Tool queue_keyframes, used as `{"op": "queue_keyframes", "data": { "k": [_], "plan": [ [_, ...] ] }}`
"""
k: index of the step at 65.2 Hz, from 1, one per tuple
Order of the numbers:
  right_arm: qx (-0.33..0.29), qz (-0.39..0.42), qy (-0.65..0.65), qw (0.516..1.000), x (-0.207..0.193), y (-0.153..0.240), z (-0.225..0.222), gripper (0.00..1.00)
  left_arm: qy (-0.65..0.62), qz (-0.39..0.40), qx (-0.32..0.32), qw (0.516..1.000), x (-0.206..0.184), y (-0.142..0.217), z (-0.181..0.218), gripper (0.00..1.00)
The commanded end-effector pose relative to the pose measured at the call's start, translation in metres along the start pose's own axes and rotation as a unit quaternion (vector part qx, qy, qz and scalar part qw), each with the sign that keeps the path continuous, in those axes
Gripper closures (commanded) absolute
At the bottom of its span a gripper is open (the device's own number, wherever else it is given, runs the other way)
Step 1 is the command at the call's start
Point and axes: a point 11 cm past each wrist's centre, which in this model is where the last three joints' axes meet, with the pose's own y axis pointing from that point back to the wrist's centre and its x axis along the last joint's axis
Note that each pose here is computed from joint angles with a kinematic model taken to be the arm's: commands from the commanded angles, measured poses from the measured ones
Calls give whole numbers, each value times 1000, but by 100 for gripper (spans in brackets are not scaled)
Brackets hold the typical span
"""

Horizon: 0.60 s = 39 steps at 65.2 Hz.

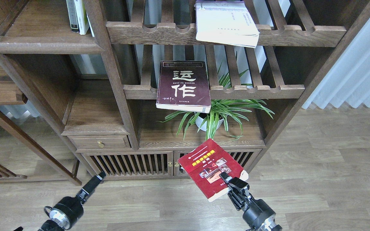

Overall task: Organize books on shelf
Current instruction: 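Pull the red book down and grasp it with both grippers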

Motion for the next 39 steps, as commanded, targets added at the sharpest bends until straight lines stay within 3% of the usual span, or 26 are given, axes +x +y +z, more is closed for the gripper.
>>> {"op": "queue_keyframes", "data": {
  "k": [1, 20, 39],
  "plan": [
    [-7, -4, -8, 1000, 0, -3, 9, 96, 58, -27, 2, 998, -13, -5, -14, 5],
    [-29, 20, -12, 999, 14, 5, 20, 96, 83, -83, 71, 991, -50, -16, -58, 6],
    [-64, 40, -18, 997, 26, 13, 44, 96, 86, -73, 119, 986, -47, -18, -100, 5]
  ]
}}
